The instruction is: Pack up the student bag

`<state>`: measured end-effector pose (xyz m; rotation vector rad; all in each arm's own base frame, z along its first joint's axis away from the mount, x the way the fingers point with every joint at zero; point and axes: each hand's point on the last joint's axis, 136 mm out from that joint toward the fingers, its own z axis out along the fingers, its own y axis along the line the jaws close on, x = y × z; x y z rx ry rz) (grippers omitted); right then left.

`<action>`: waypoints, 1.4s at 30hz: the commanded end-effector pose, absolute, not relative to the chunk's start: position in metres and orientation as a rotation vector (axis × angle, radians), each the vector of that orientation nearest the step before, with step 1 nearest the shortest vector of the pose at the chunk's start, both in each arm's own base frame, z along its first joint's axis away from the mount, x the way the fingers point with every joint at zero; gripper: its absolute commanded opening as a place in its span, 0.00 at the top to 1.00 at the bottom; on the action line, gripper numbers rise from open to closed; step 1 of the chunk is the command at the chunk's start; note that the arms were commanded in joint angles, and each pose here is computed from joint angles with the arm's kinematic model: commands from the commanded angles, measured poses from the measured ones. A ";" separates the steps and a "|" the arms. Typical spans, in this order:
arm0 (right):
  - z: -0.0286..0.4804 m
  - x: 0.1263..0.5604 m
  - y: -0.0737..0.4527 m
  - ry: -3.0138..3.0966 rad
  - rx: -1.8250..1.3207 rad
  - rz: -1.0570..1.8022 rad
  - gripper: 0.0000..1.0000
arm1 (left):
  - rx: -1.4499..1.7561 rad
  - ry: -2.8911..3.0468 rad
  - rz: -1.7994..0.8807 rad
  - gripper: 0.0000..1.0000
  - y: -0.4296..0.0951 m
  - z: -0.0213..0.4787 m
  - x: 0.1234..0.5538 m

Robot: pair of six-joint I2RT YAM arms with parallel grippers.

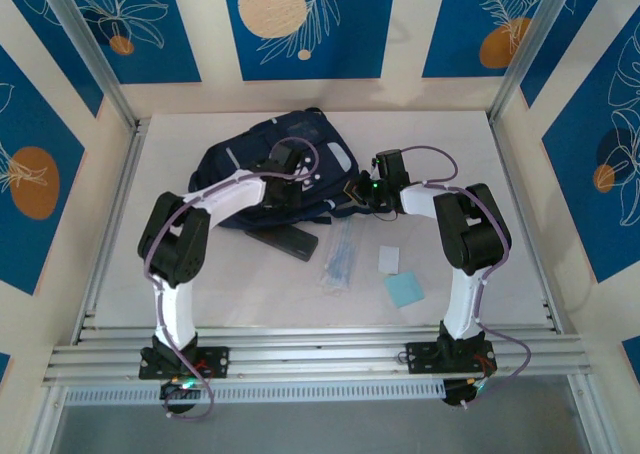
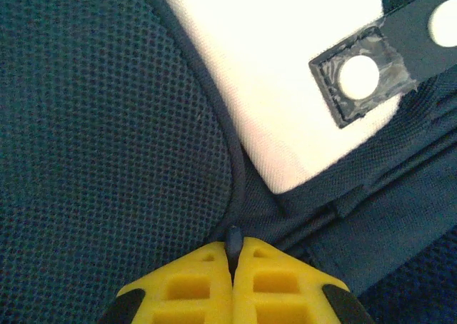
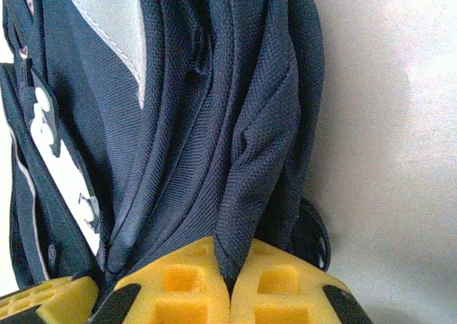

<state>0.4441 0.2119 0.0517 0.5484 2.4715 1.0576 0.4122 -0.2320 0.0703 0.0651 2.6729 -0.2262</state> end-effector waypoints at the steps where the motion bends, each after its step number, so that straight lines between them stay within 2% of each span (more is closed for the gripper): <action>1: 0.046 0.438 0.197 2.500 0.619 0.981 1.00 | -0.047 2.585 -0.203 1.00 -0.211 0.092 0.409; 11: 0.034 0.434 0.175 2.501 0.769 0.894 1.00 | -0.426 2.378 -0.062 1.00 -0.136 0.108 0.381; 18: 0.034 0.439 0.163 2.485 0.800 0.881 1.00 | -0.627 2.206 -0.012 1.00 -0.085 0.119 0.381; 21: 0.042 0.445 0.158 2.461 0.784 0.900 1.00 | -0.532 2.188 -0.123 1.00 -0.097 0.138 0.392; 26: 0.084 0.447 0.178 2.426 0.613 1.066 1.00 | -0.318 2.220 -0.454 1.00 -0.161 0.181 0.403; 27: 0.095 0.444 0.183 2.425 0.576 1.089 0.96 | -0.277 2.219 -0.499 1.00 -0.175 0.192 0.402; 31: 0.133 0.424 0.199 2.447 0.453 1.165 0.58 | -0.172 2.178 -0.598 1.00 -0.214 0.222 0.399; 36: 0.160 0.392 0.217 2.487 0.389 1.272 0.28 | -0.127 2.123 -0.663 1.00 -0.241 0.238 0.401; 42: 0.176 0.362 0.242 2.482 0.400 1.442 0.22 | -0.066 2.082 -0.680 1.00 -0.262 0.250 0.405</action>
